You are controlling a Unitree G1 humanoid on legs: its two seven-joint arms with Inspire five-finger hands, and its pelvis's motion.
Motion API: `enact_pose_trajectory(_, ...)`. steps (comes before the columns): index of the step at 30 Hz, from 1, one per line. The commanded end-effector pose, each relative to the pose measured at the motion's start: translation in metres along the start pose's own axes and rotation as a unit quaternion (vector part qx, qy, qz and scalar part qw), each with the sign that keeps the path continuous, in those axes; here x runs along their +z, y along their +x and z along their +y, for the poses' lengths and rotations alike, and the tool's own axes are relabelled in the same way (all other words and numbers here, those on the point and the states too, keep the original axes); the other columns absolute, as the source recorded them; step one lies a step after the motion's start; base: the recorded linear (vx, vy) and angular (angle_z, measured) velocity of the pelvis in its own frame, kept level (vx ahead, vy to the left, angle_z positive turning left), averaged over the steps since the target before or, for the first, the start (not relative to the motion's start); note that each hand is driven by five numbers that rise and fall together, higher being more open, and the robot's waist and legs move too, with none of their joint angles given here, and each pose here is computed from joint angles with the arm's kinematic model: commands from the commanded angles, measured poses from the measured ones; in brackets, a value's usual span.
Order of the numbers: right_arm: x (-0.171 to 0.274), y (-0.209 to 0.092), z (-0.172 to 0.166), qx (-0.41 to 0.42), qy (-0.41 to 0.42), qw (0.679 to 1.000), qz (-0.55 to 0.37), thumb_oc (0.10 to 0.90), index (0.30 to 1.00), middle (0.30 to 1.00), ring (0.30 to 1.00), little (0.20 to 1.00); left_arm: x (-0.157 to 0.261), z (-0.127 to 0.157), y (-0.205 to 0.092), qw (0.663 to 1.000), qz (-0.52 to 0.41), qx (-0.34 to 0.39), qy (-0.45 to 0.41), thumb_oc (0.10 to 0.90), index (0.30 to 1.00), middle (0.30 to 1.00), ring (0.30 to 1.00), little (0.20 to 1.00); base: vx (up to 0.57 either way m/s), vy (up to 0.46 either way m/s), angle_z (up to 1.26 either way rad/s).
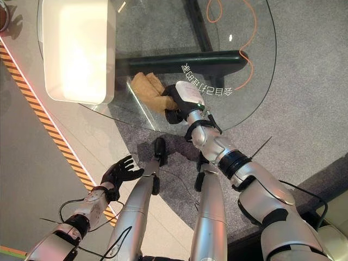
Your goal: Wipe the table with a cloth and put it in the basket.
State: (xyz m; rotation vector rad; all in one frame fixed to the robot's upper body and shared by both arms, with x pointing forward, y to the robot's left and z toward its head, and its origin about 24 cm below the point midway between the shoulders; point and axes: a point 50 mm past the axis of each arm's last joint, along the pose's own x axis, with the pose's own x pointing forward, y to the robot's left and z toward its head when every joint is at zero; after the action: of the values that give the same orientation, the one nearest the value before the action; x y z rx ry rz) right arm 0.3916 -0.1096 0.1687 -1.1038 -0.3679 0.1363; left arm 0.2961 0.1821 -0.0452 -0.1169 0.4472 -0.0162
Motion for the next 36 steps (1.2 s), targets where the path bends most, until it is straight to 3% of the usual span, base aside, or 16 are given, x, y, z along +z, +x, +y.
enact_pose_trajectory(1,0.048,-0.002,0.011,-0.021,0.065,0.992,-0.103,0.100,0.300,0.300,0.300,0.200,0.009,0.010,0.001,0.994,-0.040,0.064,-0.079,0.800,0.900,0.900,0.900,0.900,0.00,0.000,0.00)
enact_pose_trajectory(6,0.038,0.003,-0.006,-0.091,0.114,0.987,-0.068,0.100,0.300,0.300,0.300,0.200,0.029,0.024,-0.002,0.968,-0.112,0.128,-0.183,0.800,0.900,0.900,0.900,0.900,0.00,0.000,0.00)
enact_pose_trajectory(11,0.032,0.007,-0.031,-0.178,0.191,0.964,-0.042,0.100,0.300,0.300,0.300,0.200,0.056,0.052,-0.012,0.909,-0.196,0.212,-0.300,0.800,0.900,0.900,0.900,0.900,0.00,-0.007,0.03)
enact_pose_trajectory(16,0.042,0.003,-0.045,-0.224,0.241,0.943,-0.054,0.100,0.300,0.300,0.300,0.200,0.089,0.077,-0.021,0.861,-0.272,0.233,-0.360,0.800,0.900,0.900,0.900,0.900,0.00,-0.005,0.01)
enact_pose_trajectory(23,0.053,-0.015,-0.059,-0.267,0.280,0.917,-0.095,0.100,0.300,0.300,0.300,0.200,0.149,0.072,-0.039,0.810,-0.402,0.177,-0.390,0.800,0.900,0.900,0.900,0.900,0.00,0.000,0.00)
enact_pose_trajectory(27,0.057,-0.033,-0.062,-0.289,0.298,0.901,-0.126,0.100,0.300,0.300,0.300,0.200,0.170,0.052,-0.053,0.784,-0.459,0.122,-0.400,0.800,0.900,0.900,0.900,0.900,-0.02,-0.042,-0.01)
enact_pose_trajectory(36,0.062,-0.056,-0.072,-0.310,0.322,0.876,-0.183,0.100,0.300,0.300,0.300,0.200,0.188,0.025,-0.075,0.768,-0.515,0.023,-0.379,0.800,0.900,0.900,0.900,0.900,0.00,-0.007,0.00)
